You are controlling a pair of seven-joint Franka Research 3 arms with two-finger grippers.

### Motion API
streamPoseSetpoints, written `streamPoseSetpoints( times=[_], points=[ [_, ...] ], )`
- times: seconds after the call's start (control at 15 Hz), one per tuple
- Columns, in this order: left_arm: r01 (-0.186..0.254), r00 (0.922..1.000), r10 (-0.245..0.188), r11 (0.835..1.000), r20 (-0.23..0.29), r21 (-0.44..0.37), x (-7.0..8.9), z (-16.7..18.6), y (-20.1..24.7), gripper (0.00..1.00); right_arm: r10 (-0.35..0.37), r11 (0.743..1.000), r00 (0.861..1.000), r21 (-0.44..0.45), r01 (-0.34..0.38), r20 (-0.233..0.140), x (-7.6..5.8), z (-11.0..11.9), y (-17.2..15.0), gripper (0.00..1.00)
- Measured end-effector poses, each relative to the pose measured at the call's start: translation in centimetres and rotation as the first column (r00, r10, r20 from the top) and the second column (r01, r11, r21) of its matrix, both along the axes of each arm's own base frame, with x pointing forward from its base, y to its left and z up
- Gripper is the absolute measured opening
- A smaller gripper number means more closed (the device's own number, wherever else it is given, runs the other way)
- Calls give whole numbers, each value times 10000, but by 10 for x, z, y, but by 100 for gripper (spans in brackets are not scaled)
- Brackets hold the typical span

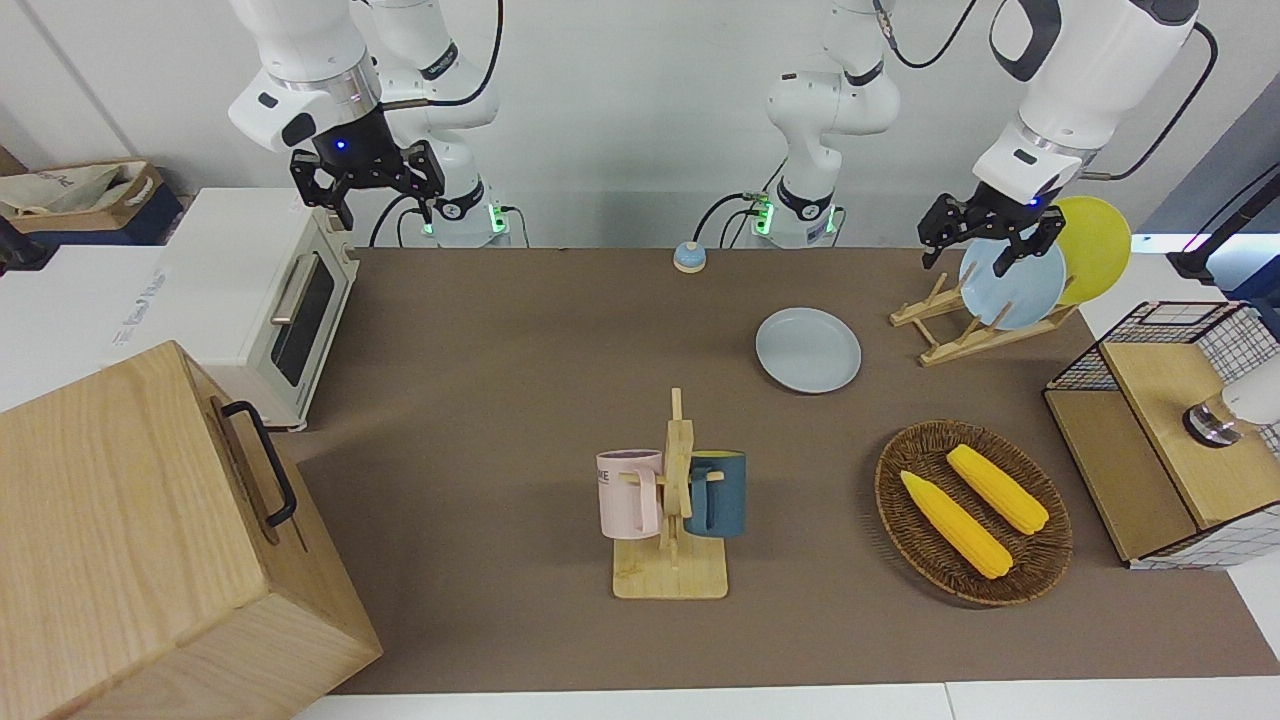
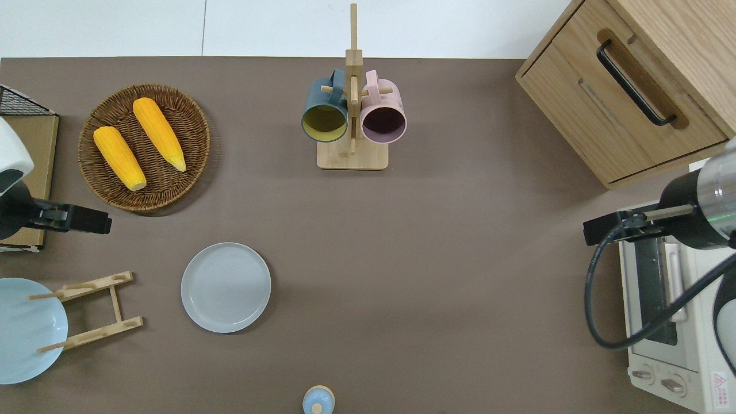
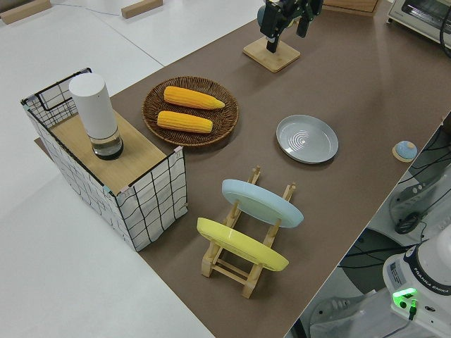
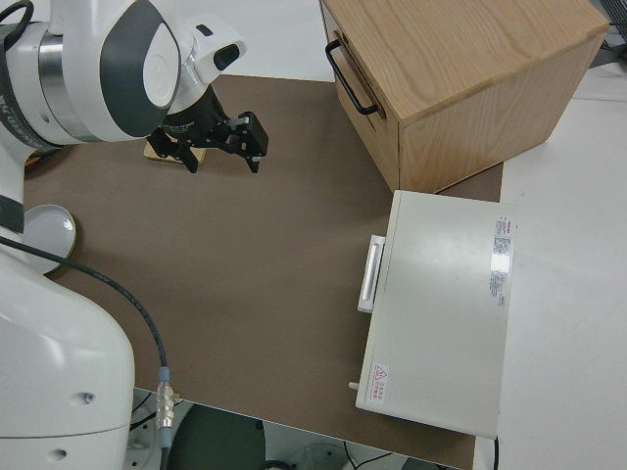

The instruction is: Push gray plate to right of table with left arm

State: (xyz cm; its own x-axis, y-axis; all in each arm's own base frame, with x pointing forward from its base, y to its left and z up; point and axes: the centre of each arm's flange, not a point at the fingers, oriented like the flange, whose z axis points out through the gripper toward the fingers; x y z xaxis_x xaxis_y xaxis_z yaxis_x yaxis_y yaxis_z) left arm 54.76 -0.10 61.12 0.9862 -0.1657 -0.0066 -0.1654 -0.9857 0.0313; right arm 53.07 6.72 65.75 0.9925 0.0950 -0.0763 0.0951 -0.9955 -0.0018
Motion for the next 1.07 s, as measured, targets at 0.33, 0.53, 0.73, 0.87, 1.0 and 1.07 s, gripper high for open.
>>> streamPoseSetpoints(
  times=[0.33, 0.53, 0.73, 0.87, 1.0, 1.07],
  points=[
    [5, 9998, -5, 10000, -175, 6, -2, -1, 0, 100, 0, 10000, 10000, 0, 0, 0, 0, 0, 0, 99],
    [6, 9997, -6, 10000, -246, 6, -3, -2, 0, 100, 0, 10000, 10000, 0, 0, 0, 0, 0, 0, 99],
    [5, 9996, -5, 10000, -272, 6, -3, -2, 0, 100, 0, 10000, 10000, 0, 0, 0, 0, 0, 0, 99],
    [4, 9994, -4, 10000, -344, 6, -4, -4, 0, 100, 0, 10000, 10000, 0, 0, 0, 0, 0, 0, 99],
    [1, 9989, 0, 10000, -460, 4, -5, -8, 0, 100, 0, 10000, 10000, 0, 0, 0, 0, 0, 0, 99],
    [-2, 9986, 2, 10000, -529, 0, -6, -11, 0, 100, 0, 10000, 10000, 0, 0, 0, 0, 0, 0, 99]
  ],
)
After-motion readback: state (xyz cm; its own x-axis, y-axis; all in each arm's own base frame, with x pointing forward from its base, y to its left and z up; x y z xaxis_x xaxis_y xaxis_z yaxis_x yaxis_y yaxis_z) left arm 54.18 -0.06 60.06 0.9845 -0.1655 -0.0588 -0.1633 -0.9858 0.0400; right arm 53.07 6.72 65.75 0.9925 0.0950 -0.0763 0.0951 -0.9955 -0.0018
